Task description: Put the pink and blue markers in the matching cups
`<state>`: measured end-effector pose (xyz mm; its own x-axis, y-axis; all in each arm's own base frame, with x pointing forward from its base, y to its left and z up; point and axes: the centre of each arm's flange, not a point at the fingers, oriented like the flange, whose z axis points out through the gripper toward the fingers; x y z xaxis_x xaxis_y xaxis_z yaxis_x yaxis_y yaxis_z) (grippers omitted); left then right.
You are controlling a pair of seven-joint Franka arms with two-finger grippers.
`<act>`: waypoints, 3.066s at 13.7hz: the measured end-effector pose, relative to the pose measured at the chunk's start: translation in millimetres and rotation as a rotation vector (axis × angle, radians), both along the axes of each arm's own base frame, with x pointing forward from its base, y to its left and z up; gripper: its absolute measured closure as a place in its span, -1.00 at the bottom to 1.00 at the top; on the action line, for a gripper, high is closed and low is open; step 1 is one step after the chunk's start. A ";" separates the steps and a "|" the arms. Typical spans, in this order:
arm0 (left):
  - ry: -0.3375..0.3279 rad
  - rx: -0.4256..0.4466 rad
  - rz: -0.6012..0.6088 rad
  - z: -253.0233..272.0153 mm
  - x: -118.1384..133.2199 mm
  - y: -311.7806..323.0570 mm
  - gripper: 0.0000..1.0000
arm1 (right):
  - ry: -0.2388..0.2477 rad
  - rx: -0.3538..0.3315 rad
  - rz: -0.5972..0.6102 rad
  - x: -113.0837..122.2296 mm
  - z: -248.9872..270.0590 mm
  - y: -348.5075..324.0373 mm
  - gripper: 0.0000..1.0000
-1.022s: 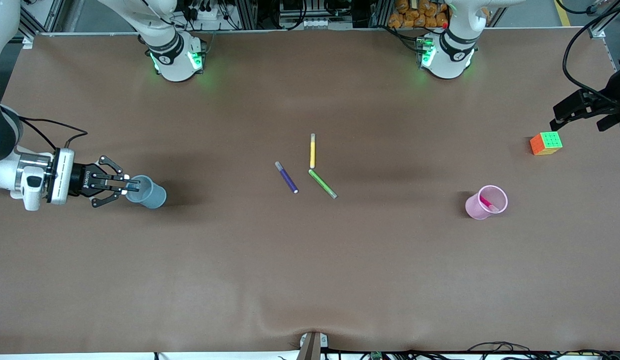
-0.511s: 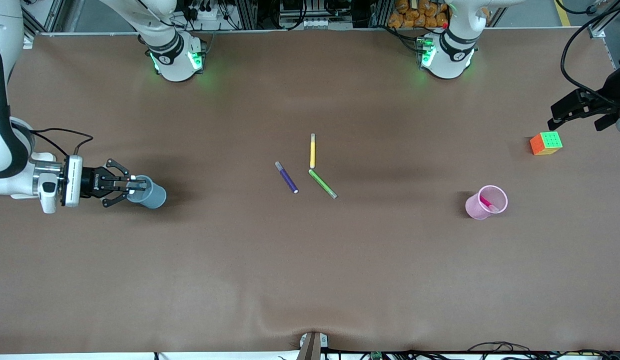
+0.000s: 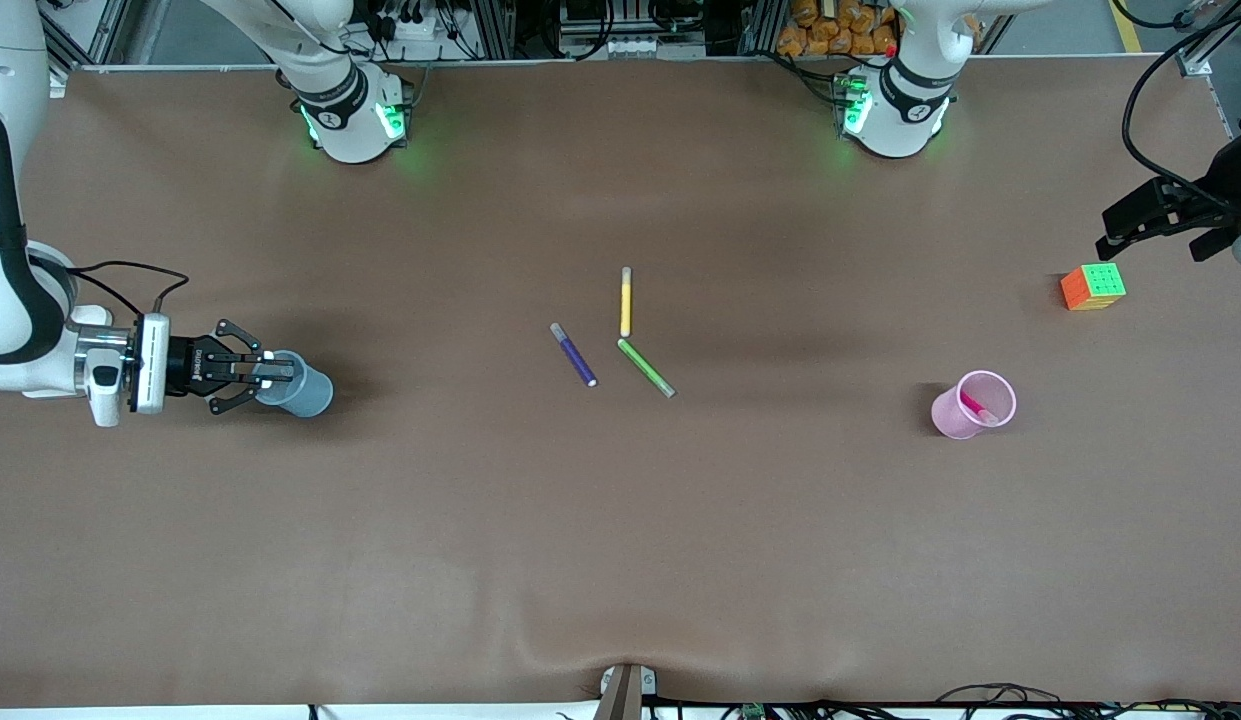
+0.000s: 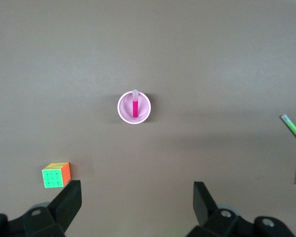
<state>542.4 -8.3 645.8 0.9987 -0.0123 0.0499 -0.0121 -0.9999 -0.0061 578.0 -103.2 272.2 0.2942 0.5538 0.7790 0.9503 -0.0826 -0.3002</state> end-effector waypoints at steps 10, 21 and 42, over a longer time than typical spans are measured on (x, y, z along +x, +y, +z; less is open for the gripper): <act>0.005 0.000 0.000 -2.5 1.4 0.0 -1.00 | 0.237 -0.267 -0.226 17.6 77.5 -12.5 -1.00; 0.008 0.000 0.000 -3.5 1.6 -0.3 -1.00 | 0.476 -0.784 -0.830 34.3 205.2 54.5 -1.00; 0.019 0.000 -0.002 -6.7 2.4 -1.1 -1.00 | 0.760 -0.940 -1.197 -62.2 378.2 86.7 -1.00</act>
<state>544.8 -9.4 639.2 0.9994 -0.0142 0.0311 -0.0140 -0.9999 -0.0061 515.9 -16.4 650.4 0.9824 -0.0847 -0.1663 -0.0954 -0.9938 -0.0578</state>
